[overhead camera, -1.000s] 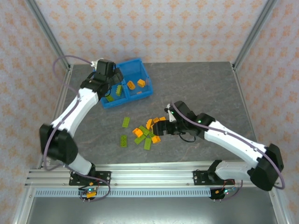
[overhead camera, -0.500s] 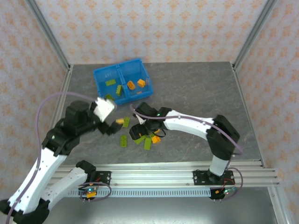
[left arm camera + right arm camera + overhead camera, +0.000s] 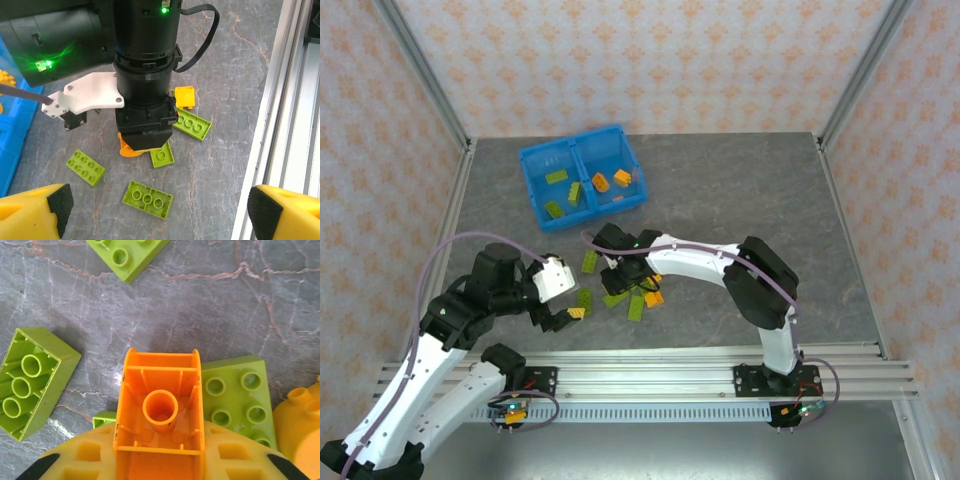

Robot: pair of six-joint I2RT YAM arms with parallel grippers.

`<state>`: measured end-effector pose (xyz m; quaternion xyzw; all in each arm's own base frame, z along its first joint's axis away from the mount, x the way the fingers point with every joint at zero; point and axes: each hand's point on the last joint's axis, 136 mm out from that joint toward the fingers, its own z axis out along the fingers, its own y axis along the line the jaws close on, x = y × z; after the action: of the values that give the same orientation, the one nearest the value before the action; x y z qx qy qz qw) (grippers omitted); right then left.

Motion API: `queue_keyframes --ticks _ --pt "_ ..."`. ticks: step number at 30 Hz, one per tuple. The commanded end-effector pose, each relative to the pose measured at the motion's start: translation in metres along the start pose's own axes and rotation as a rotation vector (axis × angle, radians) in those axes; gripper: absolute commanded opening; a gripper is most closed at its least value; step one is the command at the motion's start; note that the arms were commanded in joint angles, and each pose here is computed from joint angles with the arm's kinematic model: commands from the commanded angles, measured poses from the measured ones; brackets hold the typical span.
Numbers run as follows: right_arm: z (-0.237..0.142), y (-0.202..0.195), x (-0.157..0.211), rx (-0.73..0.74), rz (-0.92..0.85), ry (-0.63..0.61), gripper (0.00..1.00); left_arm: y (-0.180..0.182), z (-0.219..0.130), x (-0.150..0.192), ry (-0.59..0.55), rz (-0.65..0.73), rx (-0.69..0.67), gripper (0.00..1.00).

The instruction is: Sort the legos into containers by color

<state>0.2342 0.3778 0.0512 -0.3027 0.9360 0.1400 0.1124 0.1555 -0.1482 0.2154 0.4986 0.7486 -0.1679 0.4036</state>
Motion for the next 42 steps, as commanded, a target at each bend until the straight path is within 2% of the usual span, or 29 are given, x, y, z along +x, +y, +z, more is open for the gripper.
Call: queue_keyframes --ticks 1,6,11,13,18,23,29,33,36,42 --pt "-0.027 -0.001 -0.014 0.035 -0.01 -0.07 0.26 -0.003 -0.004 -0.022 -0.106 0.069 0.014 0.94" --pt "-0.079 0.009 -0.04 -0.018 -0.001 -0.231 0.25 -0.007 -0.013 -0.059 -0.239 0.112 0.066 0.94" --pt "-0.13 -0.004 -0.076 -0.012 0.032 -0.416 0.24 0.0 -0.012 -0.084 -0.285 0.165 0.093 0.94" --pt "-0.146 -0.018 -0.094 0.019 0.058 -0.496 0.23 0.014 -0.007 -0.089 -0.295 0.173 0.033 0.94" --pt "-0.167 -0.056 -0.147 0.085 0.133 -0.648 0.23 0.066 0.005 -0.086 -0.316 0.114 -0.245 1.0" --pt "-0.144 -0.087 -0.195 0.131 0.186 -0.661 0.22 0.106 -0.001 -0.05 -0.173 -0.053 -0.488 1.0" --pt "-0.094 -0.122 -0.236 0.235 0.21 -0.635 0.23 0.124 -0.009 -0.01 -0.018 -0.076 -0.65 0.99" --pt "-0.053 -0.138 -0.248 0.316 0.181 -0.552 0.23 0.129 -0.01 -0.001 0.042 -0.076 -0.682 0.99" --pt "-0.027 -0.142 -0.251 0.312 0.183 -0.509 0.23 0.129 -0.009 0.001 0.044 -0.068 -0.685 1.0" --pt "-0.01 -0.138 -0.253 0.268 0.211 -0.484 0.31 0.128 -0.008 0.002 0.04 -0.063 -0.681 1.0"
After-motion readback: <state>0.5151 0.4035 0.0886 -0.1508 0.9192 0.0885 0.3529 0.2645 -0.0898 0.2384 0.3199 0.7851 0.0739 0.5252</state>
